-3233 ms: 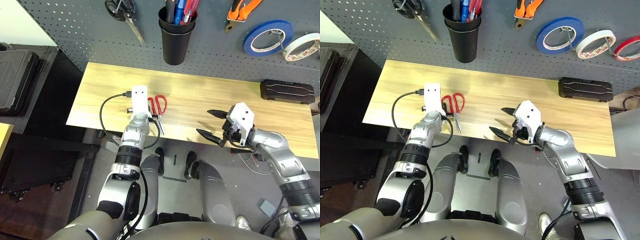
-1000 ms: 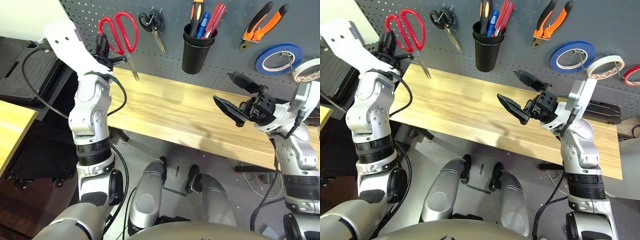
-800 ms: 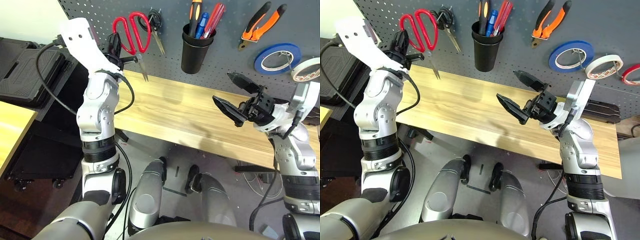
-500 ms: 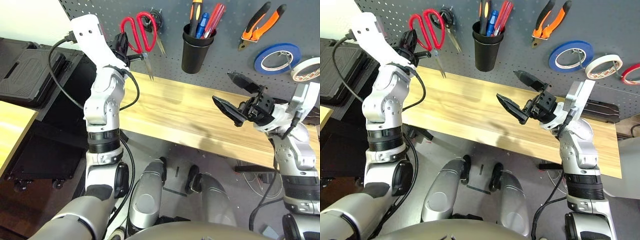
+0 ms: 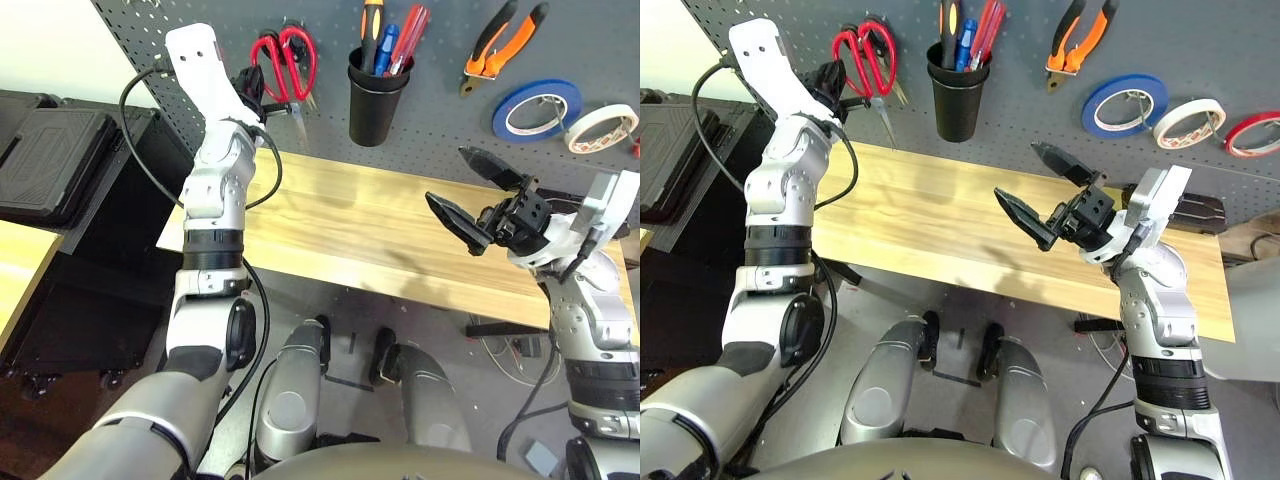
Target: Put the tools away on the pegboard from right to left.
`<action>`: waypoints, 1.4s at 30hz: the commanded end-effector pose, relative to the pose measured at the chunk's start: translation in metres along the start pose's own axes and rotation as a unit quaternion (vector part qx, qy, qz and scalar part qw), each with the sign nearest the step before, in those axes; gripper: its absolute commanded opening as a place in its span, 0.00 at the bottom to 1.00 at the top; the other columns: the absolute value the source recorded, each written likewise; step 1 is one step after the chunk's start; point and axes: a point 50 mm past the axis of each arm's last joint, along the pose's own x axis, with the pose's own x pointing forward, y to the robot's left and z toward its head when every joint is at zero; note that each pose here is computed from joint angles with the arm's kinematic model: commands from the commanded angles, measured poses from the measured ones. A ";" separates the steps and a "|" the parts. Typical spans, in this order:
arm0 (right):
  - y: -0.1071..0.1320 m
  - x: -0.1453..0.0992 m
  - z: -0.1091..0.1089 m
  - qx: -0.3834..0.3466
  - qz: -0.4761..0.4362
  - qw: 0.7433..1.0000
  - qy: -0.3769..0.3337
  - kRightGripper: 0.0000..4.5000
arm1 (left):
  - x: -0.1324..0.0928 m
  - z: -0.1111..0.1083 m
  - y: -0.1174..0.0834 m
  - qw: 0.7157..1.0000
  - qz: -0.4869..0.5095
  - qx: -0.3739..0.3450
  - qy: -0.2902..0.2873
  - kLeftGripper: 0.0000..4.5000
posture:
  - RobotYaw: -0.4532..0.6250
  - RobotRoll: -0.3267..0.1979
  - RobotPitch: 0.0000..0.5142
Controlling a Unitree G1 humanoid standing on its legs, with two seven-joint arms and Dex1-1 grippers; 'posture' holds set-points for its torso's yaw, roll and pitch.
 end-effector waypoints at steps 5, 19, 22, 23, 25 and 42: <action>0.001 0.005 -0.004 -0.021 -0.024 0.999 -0.001 1.00 | 0.002 -0.009 0.014 0.999 0.003 0.038 0.000 0.47 | 0.54 0.62 0.38; -0.025 -0.012 -0.055 -0.027 -0.262 0.960 0.095 1.00 | -0.072 -0.033 0.043 0.989 -0.092 0.107 -0.048 1.00 | 0.59 0.62 0.25; -0.030 -0.021 -0.063 -0.032 -0.311 0.944 0.109 1.00 | -0.087 -0.044 0.050 0.987 -0.117 0.107 -0.033 1.00 | 0.58 0.62 0.22; -0.031 -0.024 -0.065 -0.034 -0.326 0.938 0.112 1.00 | -0.090 -0.046 0.053 0.987 -0.119 0.108 -0.032 1.00 | 0.58 0.62 0.22; -0.035 -0.031 -0.070 -0.040 -0.359 0.925 0.120 1.00 | -0.098 -0.052 0.058 0.985 -0.130 0.108 -0.025 1.00 | 0.57 0.62 0.21; -0.058 -0.078 -0.082 -0.078 -0.501 0.847 0.157 1.00 | -0.116 -0.096 0.093 0.983 -0.142 0.111 0.040 1.00 | 0.49 0.62 0.19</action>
